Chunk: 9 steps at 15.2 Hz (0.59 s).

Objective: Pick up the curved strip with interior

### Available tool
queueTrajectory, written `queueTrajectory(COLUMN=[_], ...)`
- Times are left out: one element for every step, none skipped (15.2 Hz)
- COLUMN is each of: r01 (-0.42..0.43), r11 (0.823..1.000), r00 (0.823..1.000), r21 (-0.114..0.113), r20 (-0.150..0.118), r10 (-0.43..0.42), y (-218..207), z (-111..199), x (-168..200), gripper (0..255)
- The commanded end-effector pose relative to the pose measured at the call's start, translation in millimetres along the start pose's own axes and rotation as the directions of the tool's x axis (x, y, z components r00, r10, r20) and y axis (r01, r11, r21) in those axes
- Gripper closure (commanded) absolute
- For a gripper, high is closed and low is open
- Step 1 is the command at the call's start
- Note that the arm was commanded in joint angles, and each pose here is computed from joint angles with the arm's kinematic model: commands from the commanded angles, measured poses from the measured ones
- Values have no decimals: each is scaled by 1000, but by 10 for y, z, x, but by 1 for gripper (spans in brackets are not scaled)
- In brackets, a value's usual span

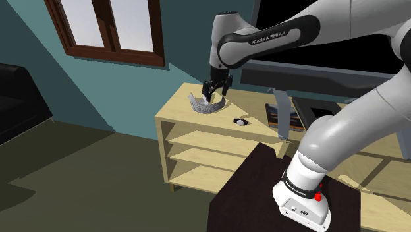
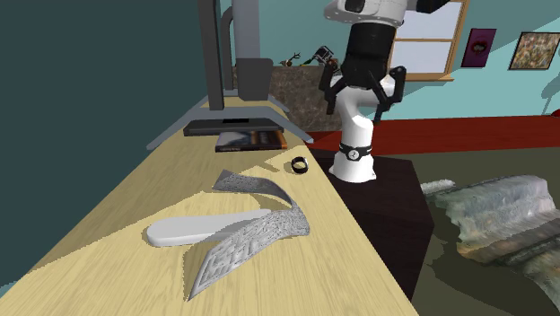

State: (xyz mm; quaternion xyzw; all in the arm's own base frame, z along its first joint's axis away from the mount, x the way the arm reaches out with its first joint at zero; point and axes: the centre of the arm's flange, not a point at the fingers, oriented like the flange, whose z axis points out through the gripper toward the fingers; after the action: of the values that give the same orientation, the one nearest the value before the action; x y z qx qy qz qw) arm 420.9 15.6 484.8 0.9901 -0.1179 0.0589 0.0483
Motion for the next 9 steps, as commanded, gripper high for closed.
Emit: queueTrajectory(r01=[-27,-41,-54,-67,-80,-94,-107,-120,-133], r11=[1000,999,998,998,997,995,994,992,991], r00=[999,998,997,996,994,992,989,987,984], r21=[-5,-8,-11,-14,-17,-19,-21,-23,-25], r20=[-27,-39,-51,-64,-76,-88,-101,-113,-126], r10=[27,40,53,66,79,92,104,117,129], y=[-23,-39,-53,-67,-78,-88,-97,-104,-110], z=[148,225,301,376,450,522,594,665,734], x=[189,277,367,457,549,642,736,831,927], gripper=[0,0,0,0,0,0,0,0,0])
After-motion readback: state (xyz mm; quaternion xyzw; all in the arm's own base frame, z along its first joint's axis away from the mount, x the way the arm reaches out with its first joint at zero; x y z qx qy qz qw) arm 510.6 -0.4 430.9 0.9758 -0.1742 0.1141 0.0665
